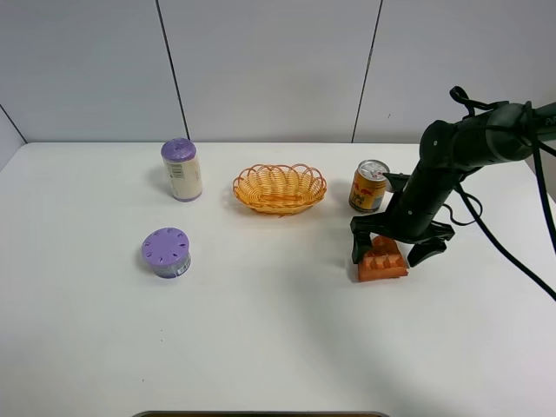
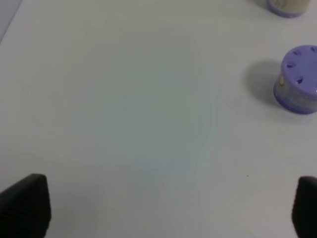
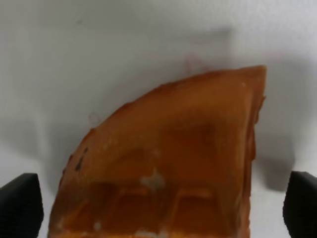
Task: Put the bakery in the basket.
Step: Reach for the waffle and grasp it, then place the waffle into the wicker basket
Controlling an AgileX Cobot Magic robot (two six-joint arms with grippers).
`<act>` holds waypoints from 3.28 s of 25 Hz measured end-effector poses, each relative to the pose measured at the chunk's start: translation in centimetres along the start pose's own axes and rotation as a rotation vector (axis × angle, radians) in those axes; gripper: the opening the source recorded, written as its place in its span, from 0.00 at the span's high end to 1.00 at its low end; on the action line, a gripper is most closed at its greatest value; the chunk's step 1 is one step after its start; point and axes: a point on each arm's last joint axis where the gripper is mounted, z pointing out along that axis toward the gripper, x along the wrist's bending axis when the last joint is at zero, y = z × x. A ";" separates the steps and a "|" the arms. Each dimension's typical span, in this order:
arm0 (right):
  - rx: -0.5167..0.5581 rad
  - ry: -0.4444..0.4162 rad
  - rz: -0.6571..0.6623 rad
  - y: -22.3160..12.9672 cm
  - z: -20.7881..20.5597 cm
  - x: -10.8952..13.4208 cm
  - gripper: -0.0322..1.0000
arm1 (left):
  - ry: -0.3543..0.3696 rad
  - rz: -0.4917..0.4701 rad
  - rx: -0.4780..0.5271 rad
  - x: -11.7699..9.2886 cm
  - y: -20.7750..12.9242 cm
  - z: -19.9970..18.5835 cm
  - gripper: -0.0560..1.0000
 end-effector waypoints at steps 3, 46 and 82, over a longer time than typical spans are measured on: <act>-0.001 -0.005 -0.005 0.0 0.0 0.0 0.04 | 0.000 0.000 0.000 0.0 0.0 0.0 0.01; -0.063 -0.003 -0.028 -0.1 -2.4 0.3 0.31 | 0.000 0.000 0.000 0.0 0.0 0.0 0.01; -0.379 0.132 -0.343 6.5 -10.6 14.0 0.31 | 0.000 0.000 0.000 0.0 0.0 0.0 0.01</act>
